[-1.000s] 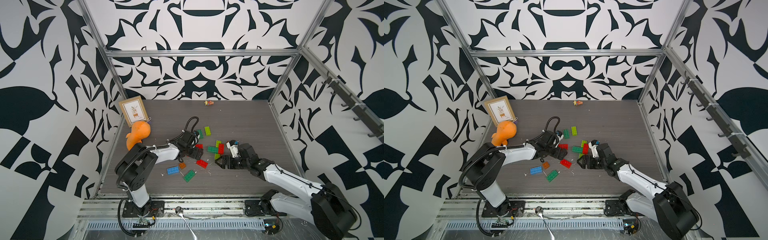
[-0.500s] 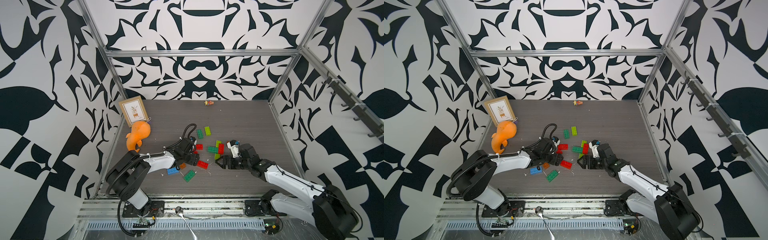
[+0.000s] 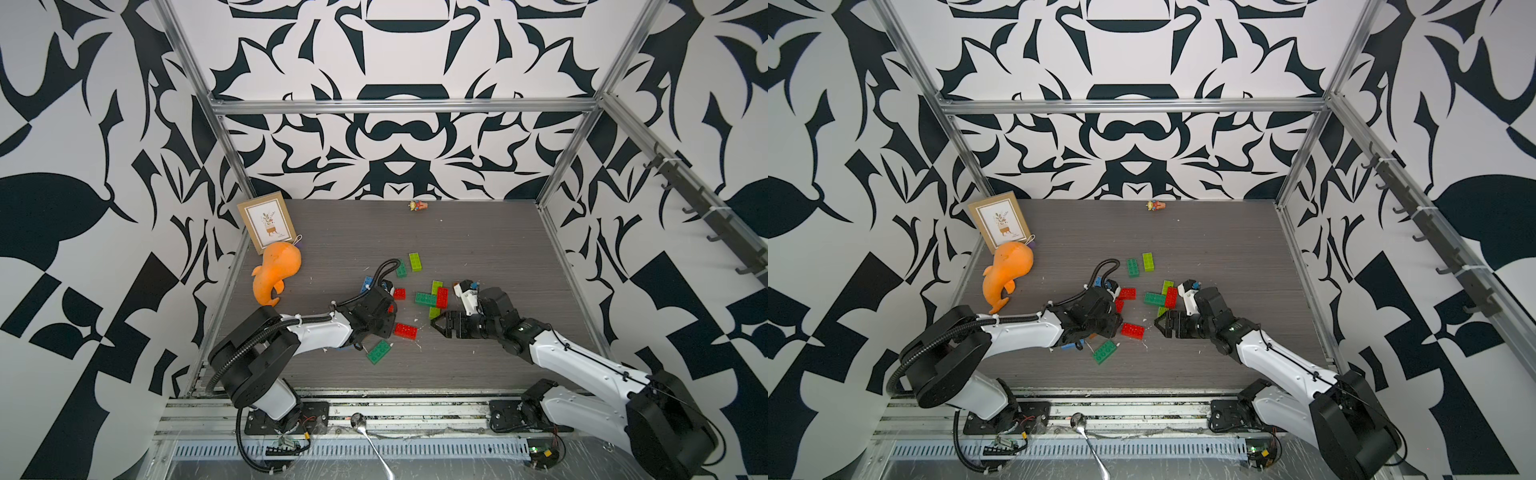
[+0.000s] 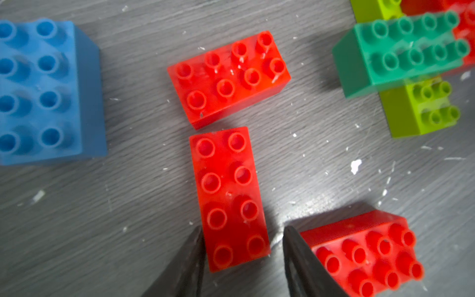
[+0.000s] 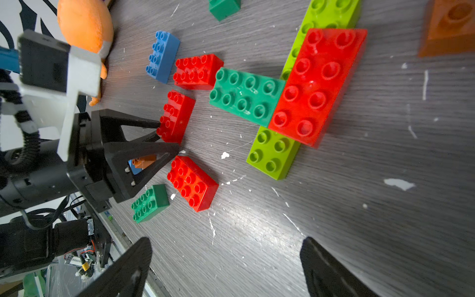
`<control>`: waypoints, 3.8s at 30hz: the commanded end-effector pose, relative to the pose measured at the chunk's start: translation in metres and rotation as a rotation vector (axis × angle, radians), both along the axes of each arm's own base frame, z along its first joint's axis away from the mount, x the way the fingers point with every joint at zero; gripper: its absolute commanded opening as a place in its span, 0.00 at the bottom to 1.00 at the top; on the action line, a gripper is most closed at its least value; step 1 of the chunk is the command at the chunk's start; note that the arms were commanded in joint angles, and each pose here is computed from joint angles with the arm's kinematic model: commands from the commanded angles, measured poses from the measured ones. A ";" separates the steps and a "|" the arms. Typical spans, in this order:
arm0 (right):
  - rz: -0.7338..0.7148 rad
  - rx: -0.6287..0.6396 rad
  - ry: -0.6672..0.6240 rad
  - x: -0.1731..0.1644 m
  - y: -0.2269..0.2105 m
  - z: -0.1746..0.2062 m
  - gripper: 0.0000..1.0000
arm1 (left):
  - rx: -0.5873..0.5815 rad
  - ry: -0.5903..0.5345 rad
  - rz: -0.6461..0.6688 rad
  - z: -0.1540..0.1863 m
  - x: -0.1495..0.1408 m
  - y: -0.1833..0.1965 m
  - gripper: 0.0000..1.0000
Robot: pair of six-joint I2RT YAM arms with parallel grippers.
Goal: Assemble a small pinwheel with lego
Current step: Pick up the lego brick from the center of the board, then assemble the lego brick with the lego brick.
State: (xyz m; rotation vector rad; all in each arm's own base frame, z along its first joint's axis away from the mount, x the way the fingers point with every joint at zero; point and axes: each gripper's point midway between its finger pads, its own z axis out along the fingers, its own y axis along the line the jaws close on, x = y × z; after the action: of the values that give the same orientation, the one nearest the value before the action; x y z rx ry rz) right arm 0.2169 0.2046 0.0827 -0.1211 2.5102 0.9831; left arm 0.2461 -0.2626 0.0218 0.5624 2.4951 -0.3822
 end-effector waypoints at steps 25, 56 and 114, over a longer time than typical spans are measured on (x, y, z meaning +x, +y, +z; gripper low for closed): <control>-0.053 0.039 0.001 0.030 0.016 -0.021 0.91 | -0.093 0.017 0.003 0.014 -0.041 0.005 0.27; -0.075 -0.051 -0.025 0.030 0.006 0.001 0.93 | -0.045 0.019 -0.226 0.030 -0.044 -0.077 0.24; -0.174 -0.036 0.074 0.071 -0.012 0.001 0.90 | 0.055 -0.022 -0.253 0.022 0.012 -0.104 0.24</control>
State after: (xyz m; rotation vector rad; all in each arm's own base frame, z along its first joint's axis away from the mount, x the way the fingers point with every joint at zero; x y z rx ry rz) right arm 0.2752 0.1911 0.0708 0.1196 2.5991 0.8969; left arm 0.2555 -0.3646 0.0465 0.8881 2.4124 -0.4083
